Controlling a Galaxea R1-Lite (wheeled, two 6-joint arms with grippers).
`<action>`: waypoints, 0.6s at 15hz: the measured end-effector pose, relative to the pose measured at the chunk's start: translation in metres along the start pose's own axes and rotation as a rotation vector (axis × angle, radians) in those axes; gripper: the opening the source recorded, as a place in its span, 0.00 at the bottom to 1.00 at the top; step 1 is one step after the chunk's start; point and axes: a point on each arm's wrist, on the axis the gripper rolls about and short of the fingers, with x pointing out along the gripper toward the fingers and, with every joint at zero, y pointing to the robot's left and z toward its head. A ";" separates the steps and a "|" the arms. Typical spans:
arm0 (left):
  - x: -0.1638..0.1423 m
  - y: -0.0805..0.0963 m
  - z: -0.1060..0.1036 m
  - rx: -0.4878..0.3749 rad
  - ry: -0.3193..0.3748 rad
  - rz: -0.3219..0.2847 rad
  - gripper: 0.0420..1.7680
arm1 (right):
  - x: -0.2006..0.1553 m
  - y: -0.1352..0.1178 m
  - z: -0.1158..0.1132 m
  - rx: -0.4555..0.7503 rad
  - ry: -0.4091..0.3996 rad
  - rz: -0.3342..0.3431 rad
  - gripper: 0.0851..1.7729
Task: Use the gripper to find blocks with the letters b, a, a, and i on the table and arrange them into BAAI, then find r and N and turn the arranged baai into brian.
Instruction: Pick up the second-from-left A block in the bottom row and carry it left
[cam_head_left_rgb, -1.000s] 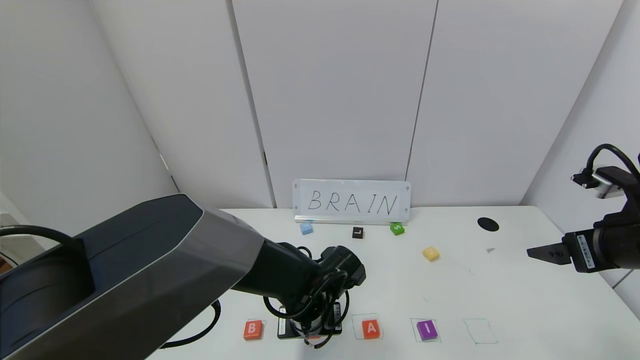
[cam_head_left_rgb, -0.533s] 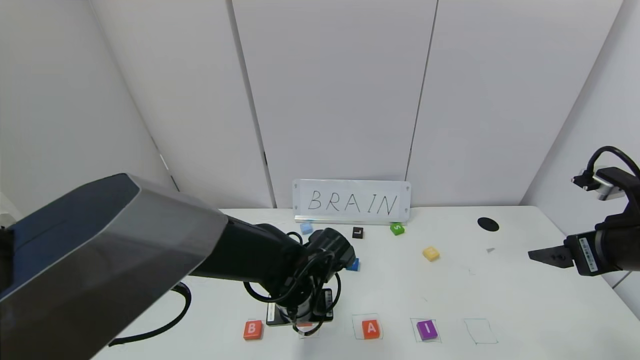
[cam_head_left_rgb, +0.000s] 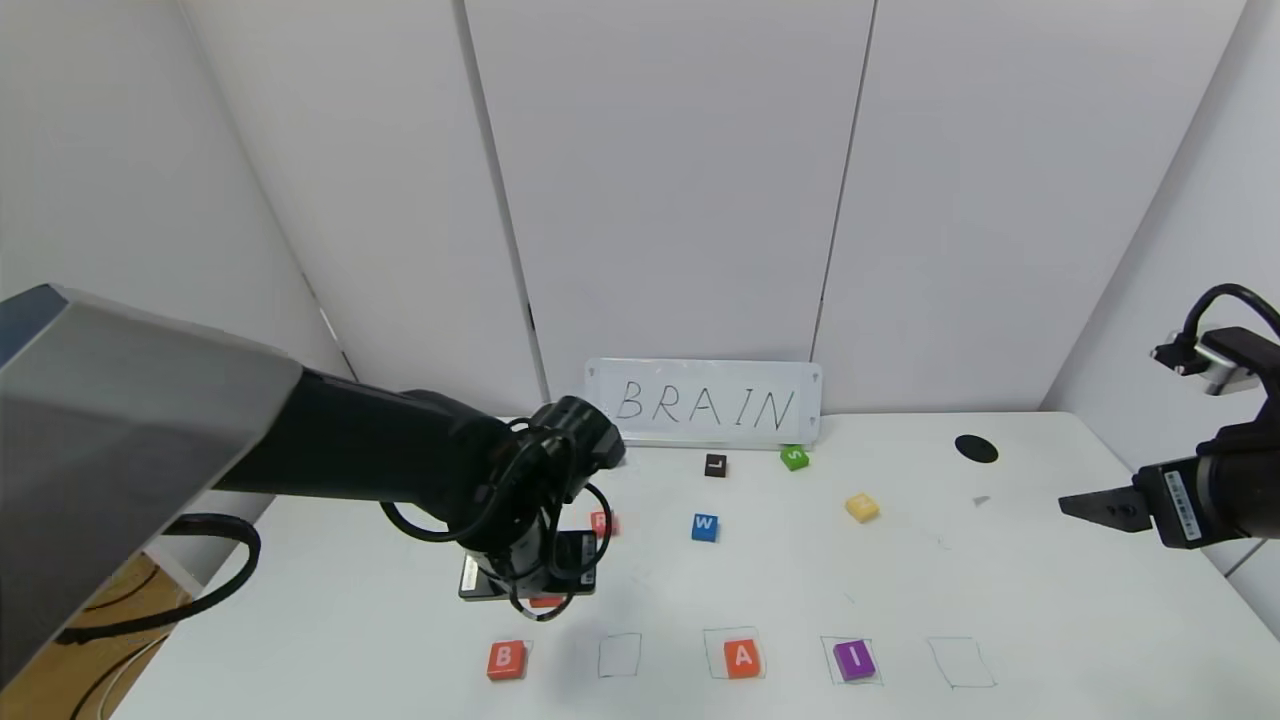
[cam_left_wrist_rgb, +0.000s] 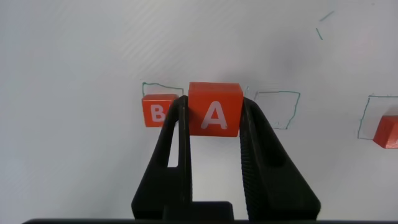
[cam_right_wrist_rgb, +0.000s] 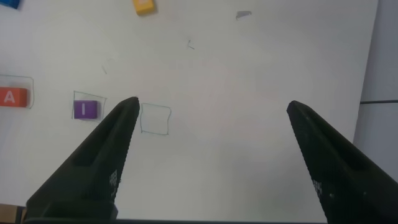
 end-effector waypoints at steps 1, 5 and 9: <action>0.001 0.008 0.004 -0.005 0.001 0.009 0.27 | -0.001 0.000 0.000 0.001 -0.001 -0.001 0.96; 0.007 0.035 0.015 -0.022 0.007 0.042 0.27 | -0.005 0.000 0.001 0.001 -0.019 0.002 0.96; 0.009 0.067 0.031 -0.007 0.019 0.027 0.27 | -0.005 0.000 0.000 0.000 -0.017 0.002 0.96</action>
